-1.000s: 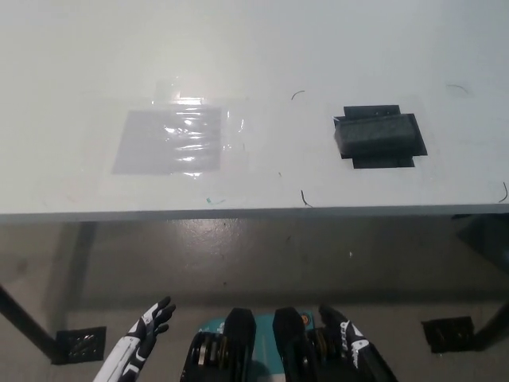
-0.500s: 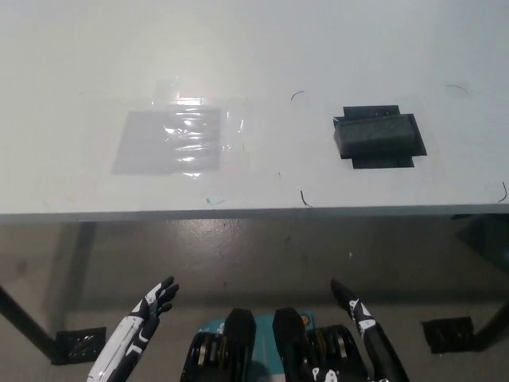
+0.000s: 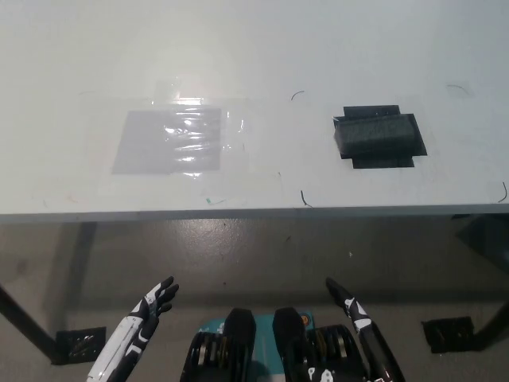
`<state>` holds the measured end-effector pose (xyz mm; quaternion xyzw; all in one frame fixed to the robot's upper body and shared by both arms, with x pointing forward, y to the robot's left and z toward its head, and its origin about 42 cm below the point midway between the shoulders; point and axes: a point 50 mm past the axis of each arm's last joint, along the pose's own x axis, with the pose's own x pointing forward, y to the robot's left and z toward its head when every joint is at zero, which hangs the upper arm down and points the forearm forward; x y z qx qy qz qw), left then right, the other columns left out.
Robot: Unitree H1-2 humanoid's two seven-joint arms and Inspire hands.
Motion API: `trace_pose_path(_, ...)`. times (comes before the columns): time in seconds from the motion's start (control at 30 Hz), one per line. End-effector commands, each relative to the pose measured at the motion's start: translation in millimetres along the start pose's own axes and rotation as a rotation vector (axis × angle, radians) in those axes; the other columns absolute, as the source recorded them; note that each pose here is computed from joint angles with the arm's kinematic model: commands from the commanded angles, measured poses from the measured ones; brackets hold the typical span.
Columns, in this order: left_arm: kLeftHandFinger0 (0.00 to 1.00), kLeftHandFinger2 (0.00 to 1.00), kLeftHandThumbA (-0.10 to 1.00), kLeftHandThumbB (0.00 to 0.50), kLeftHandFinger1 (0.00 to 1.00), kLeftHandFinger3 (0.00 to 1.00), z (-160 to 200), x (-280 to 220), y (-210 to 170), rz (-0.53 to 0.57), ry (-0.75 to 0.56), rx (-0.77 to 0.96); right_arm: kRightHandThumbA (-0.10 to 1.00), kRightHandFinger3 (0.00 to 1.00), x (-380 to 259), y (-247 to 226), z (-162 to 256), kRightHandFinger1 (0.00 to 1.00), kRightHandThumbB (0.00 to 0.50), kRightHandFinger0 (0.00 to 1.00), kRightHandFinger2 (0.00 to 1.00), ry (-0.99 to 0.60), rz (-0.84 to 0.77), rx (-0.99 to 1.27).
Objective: A whiteboard eraser is kept on the black marked spot on the table infront of the robot and the robot uses its right hand to swipe it back and forth on the table twice to clean it
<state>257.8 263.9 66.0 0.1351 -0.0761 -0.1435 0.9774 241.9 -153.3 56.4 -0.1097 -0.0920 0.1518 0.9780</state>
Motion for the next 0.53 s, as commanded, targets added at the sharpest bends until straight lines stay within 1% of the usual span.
trace_pose_path(0.0,1.0,1.0,1.0,0.393,1.0,1.0,5.4,3.6,5.9,-0.007,-0.027,-0.013,1.0,1.0,9.5,-5.3,12.3,1.0,0.349,1.0,1.0,-0.111,-0.027,0.018)
trace_pose_path(0.07,1.0,1.0,1.0,0.408,1.0,1.0,4.5,3.5,5.1,-0.013,-0.013,-0.018,1.0,1.0,10.1,-6.5,12.8,1.0,0.342,1.0,1.0,-0.115,-0.028,0.01)
trace_pose_path(0.17,1.0,1.0,1.0,0.382,1.0,1.0,2.1,2.5,4.7,-0.03,0.006,-0.017,1.0,1.0,10.9,-7.0,13.2,1.0,0.313,1.0,1.0,-0.118,-0.019,0.014)
trace_pose_path(0.2,1.0,1.0,1.0,0.387,1.0,1.0,1.9,2.1,4.8,-0.032,0.01,-0.016,1.0,1.0,11.2,-6.6,13.1,1.0,0.316,1.0,1.0,-0.118,-0.016,0.02)
trace_pose_path(0.27,1.0,1.0,1.0,0.39,1.0,1.0,2.6,0.7,4.0,-0.038,0.021,-0.015,1.0,1.0,10.6,-6.1,12.5,1.0,0.288,1.0,1.0,-0.116,-0.006,0.016)
trace_pose_path(0.3,1.0,1.0,1.0,0.391,1.0,1.0,2.5,-0.2,3.1,-0.04,0.024,-0.013,1.0,1.0,9.6,-6.3,12.1,1.0,0.286,1.0,1.0,-0.114,-0.002,0.01)
trace_pose_path(0.33,1.0,1.0,1.0,0.378,1.0,1.0,3.1,0.6,3.9,-0.064,0.039,0.034,1.0,1.0,8.7,-6.5,12.9,1.0,0.215,1.0,1.0,-0.074,0.039,-0.054)
trace_pose_path(0.37,1.0,1.0,1.0,0.378,1.0,1.0,3.8,1.5,4.8,-0.085,0.06,0.077,1.0,1.0,8.4,-7.1,14.1,1.0,0.2,1.0,1.0,-0.037,0.071,-0.112)
trace_pose_path(0.43,1.0,1.0,1.0,0.338,1.0,1.0,3.0,3.7,6.5,-0.146,0.118,0.131,1.0,1.0,8.8,-7.1,13.9,1.0,0.149,1.0,1.0,0.012,0.118,-0.142)
trace_pose_path(0.47,1.0,1.0,1.0,0.323,1.0,1.0,2.6,5.9,7.2,-0.196,0.168,0.168,1.0,1.0,9.0,-6.5,13.5,1.0,0.126,1.0,1.0,0.047,0.149,-0.169)
trace_pose_path(0.5,1.0,1.0,1.0,0.323,1.0,1.0,2.6,5.9,7.2,-0.196,0.168,0.168,1.0,1.0,9.0,-6.5,13.5,1.0,0.126,1.0,1.0,0.047,0.149,-0.169)
